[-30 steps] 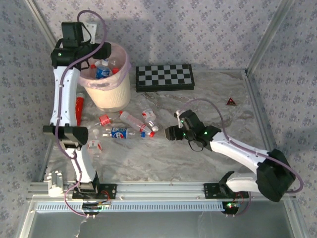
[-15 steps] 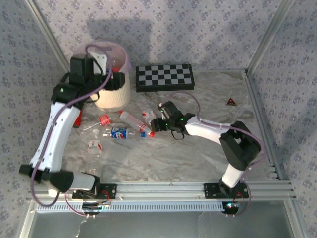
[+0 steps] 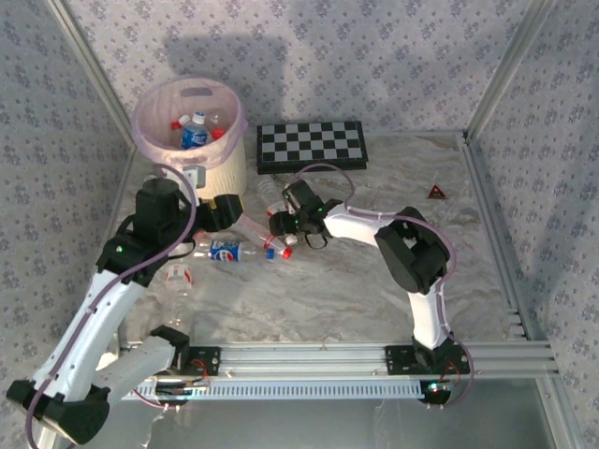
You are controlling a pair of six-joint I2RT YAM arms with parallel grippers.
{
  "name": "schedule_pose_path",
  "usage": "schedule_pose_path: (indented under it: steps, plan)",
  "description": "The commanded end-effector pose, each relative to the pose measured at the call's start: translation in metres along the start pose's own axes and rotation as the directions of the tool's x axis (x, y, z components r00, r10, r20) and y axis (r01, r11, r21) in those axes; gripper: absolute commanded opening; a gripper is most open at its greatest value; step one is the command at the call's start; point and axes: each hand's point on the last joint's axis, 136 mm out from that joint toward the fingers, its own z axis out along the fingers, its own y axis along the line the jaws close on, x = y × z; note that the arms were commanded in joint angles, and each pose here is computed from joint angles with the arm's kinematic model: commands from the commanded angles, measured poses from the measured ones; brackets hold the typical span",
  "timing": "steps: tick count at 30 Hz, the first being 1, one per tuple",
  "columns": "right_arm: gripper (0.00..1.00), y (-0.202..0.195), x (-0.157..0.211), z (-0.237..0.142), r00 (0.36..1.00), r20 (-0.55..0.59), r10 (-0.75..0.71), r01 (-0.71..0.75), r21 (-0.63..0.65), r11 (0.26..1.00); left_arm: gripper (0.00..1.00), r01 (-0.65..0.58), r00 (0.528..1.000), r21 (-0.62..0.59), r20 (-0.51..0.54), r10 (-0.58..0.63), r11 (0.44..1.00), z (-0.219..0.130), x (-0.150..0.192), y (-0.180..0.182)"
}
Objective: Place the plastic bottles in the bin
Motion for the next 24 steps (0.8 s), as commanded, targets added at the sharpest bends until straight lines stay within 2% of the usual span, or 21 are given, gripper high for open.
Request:
schedule_pose_path:
  steps: [1, 6, 9, 13, 16, 21, 24]
  plan:
    - [0.71, -0.004, 0.002, 0.008, 0.999, -0.034, 0.023, -0.023, 0.007, 1.0, 0.78, 0.04, 0.998, 0.066, 0.052, -0.043, 0.997, 0.002, -0.016, -0.015]
    - [0.58, -0.008, -0.005, -0.011, 1.0, -0.01, 0.018, -0.018, 0.007, 1.0, 0.78, 0.074, 0.996, 0.106, 0.044, -0.079, 0.992, 0.014, -0.017, -0.02]
    - [0.44, -0.009, -0.009, -0.036, 1.0, 0.017, -0.01, 0.01, 0.001, 1.0, 0.79, 0.107, 0.993, 0.118, 0.043, -0.113, 0.987, 0.021, -0.02, -0.022]
    - [0.43, -0.012, -0.004, -0.076, 0.998, 0.042, -0.048, 0.049, -0.016, 0.999, 0.82, 0.154, 0.982, 0.117, 0.089, -0.165, 0.981, 0.019, -0.032, -0.022]
    - [0.43, -0.016, 0.014, -0.103, 0.993, 0.08, -0.09, 0.094, -0.04, 0.995, 0.83, 0.198, 0.971, 0.177, 0.1, -0.217, 0.964, 0.025, -0.038, -0.034]
    - [0.41, -0.01, 0.027, -0.145, 0.957, 0.272, -0.096, 0.159, -0.22, 0.963, 0.91, 0.186, 0.976, 0.26, 0.061, -0.209, 0.947, 0.058, -0.033, -0.071]
    - [0.39, -0.004, 0.032, -0.167, 0.925, 0.364, -0.109, 0.213, -0.259, 0.942, 0.96, 0.196, 0.974, 0.29, 0.053, -0.22, 0.937, 0.078, -0.035, -0.087]
